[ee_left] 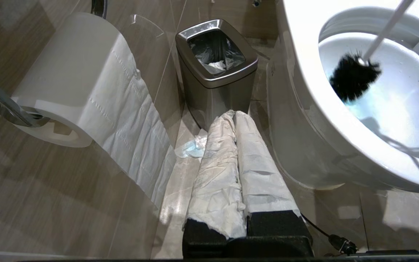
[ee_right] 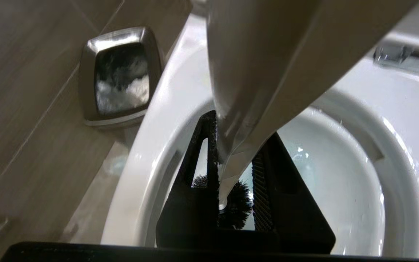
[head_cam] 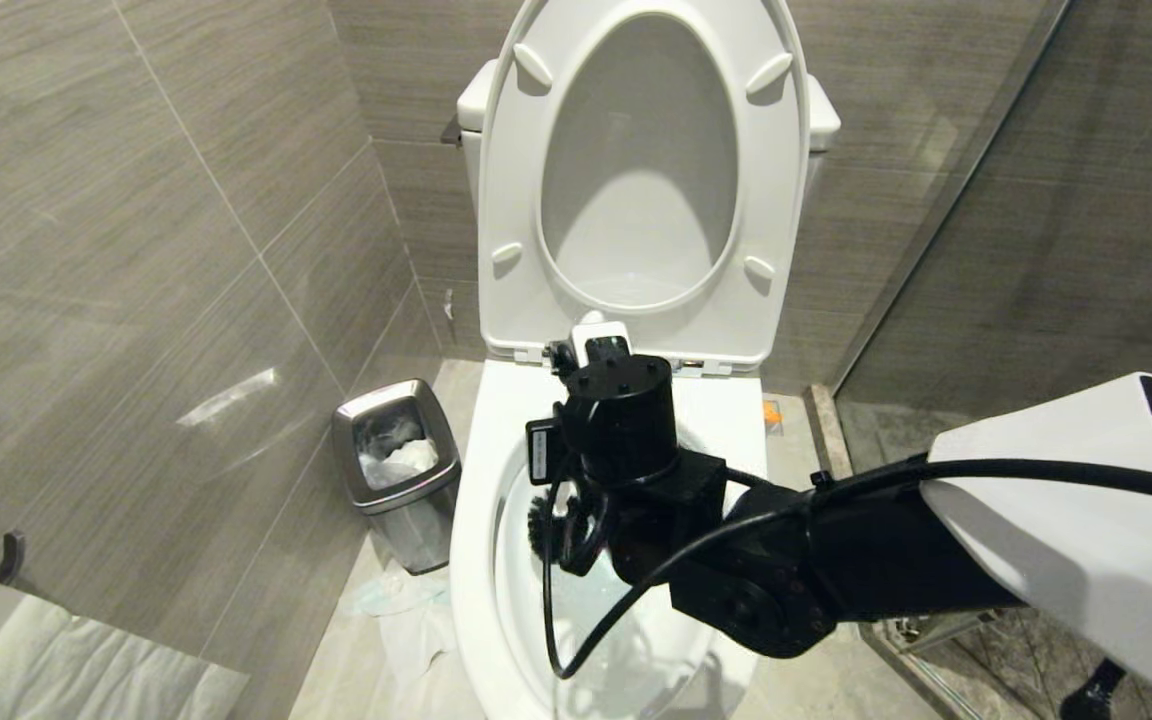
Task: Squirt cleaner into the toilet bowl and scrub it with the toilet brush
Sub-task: Scrub the toilet bowl
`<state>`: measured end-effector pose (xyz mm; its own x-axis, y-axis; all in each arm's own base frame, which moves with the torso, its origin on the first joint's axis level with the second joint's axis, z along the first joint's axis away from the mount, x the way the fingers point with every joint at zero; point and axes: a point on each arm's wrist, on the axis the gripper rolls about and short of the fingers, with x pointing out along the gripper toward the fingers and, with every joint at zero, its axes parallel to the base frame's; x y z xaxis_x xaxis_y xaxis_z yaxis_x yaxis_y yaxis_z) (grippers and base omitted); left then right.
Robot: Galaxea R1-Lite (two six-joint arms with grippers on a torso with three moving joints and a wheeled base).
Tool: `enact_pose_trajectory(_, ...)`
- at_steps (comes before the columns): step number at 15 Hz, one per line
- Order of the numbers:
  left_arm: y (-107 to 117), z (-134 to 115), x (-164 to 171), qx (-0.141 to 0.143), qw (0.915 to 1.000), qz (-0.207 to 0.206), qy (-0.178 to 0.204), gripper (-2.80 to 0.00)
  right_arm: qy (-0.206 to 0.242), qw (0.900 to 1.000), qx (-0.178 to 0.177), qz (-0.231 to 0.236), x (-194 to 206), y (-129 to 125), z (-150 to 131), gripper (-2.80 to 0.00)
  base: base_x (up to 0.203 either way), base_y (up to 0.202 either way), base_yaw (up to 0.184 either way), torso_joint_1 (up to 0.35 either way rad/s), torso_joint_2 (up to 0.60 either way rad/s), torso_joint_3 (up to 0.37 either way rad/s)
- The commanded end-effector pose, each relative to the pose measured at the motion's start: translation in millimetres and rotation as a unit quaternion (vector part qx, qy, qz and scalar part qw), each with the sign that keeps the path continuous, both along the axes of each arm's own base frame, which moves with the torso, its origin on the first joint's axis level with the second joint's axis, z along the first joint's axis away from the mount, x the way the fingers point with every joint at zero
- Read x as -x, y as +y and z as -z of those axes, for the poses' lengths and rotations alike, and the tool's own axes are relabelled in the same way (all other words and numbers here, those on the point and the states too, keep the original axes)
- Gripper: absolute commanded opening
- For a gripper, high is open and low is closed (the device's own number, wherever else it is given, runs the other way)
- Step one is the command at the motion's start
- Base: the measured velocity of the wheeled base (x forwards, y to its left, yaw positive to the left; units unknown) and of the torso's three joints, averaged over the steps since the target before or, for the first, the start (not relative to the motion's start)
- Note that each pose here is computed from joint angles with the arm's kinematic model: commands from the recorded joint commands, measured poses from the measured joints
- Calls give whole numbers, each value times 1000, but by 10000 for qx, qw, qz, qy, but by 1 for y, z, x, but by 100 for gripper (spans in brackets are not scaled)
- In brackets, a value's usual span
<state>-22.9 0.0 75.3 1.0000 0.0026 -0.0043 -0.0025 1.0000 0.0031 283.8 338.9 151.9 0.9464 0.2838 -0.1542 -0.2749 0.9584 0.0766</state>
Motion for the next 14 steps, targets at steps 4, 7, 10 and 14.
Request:
enact_pose_trajectory(4, 0, 0, 0, 0, 10000, -3, 1, -280, 440, 9987, 212, -130, 53, -40, 5, -280, 0, 0, 0, 0, 0, 0)
enact_pose_trajectory(7, 0, 0, 0, 0, 10000, -3, 1, -280, 654, 9976, 202, -41, 73, -70, 7, -280, 0, 0, 0, 0, 0, 0)
enact_pose_trajectory(10, 0, 0, 0, 0, 10000, -3, 1, -280, 701, 9971, 138, 268, 72, -95, 7, -280, 0, 0, 0, 0, 0, 0)
enact_pose_trajectory(14, 0, 0, 0, 0, 10000, -3, 2, -280, 679, 9951, 125, 703, 50, -114, 8, -280, 0, 0, 0, 0, 0, 0)
